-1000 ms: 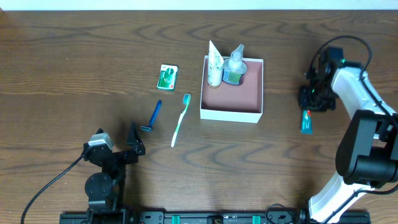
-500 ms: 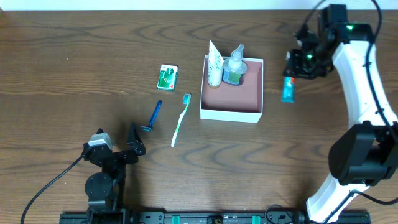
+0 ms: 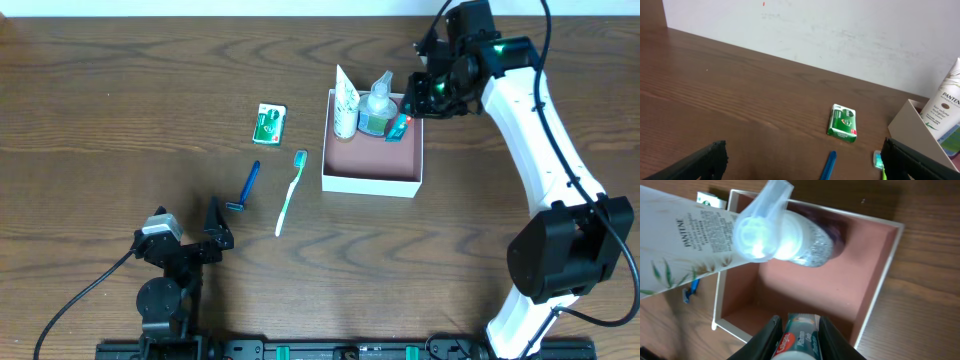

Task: Pack container
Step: 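Lift the toothpaste tube and carry it over the box, then lower the tube into the box, open the right gripper, withdraw right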

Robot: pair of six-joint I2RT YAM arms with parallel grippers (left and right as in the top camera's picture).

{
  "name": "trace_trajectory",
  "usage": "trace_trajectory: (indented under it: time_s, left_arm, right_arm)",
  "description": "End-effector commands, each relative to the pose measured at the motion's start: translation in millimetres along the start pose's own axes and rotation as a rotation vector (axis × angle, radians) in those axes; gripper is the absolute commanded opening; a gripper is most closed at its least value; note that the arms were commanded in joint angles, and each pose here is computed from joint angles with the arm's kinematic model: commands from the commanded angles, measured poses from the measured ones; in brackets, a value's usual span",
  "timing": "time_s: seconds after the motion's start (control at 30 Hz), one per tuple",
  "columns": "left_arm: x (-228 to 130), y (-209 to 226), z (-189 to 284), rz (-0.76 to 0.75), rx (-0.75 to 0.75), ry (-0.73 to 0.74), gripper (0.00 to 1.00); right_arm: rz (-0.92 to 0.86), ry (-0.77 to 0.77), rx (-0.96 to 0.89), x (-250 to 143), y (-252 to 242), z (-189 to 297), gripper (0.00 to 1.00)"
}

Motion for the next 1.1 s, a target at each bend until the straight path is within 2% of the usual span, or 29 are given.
trace_trajectory:
  time_s: [0.0,0.4,0.57,0.7,0.8,0.87,0.9,0.93,0.97,1.07]
  left_arm:
    - [-14,3,-2,-0.006,0.008,0.04,0.98]
    - [-14,3,-2,-0.006,0.008,0.04,0.98]
    - [-14,3,-2,-0.006,0.008,0.04,0.98]
    - [-14,3,-2,-0.006,0.008,0.04,0.98]
    - [-14,3,-2,-0.006,0.008,0.04,0.98]
    - [-14,3,-2,-0.006,0.008,0.04,0.98]
    - [-14,3,-2,-0.006,0.008,0.04,0.98]
    - [-14,3,-2,-0.006,0.008,0.04,0.98]
    - [-14,3,-2,-0.006,0.008,0.04,0.98]
    - [-14,3,-2,-0.006,0.008,0.04,0.98]
  right_arm:
    - [-0.015,-0.006,-0.001,0,9,-1,0.26]
    - [-0.03,0.016,-0.06,-5,3,-1,0.28]
    - [-0.031,0.012,-0.076,-5,1,-1,0.35]
    - [-0.039,-0.018,-0.119,1,-8,1,0.36]
    - [-0.113,-0.051,-0.126,9,-27,9,0.4]
    - [-0.177,-0.068,-0.138,14,-45,16,0.47]
    - [-0.203,-0.073,-0.145,15,-55,20,0.56]
    - [-0.231,-0.075,-0.155,16,-67,24,0.85]
    - [-0.258,-0.074,-0.171,15,-77,28,0.99]
    - [-0.342,-0.059,-0.254,9,-113,41,0.99]
Point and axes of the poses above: each gripper's point midway between its finger pads, its own z axis back along the fingers, its own y axis along the line the jaws close on, x = y × z, the point moved 7 cm from there along z, back along the fingers, and after that the axes turned 5 degrees about -z, right-handed, at the moved point
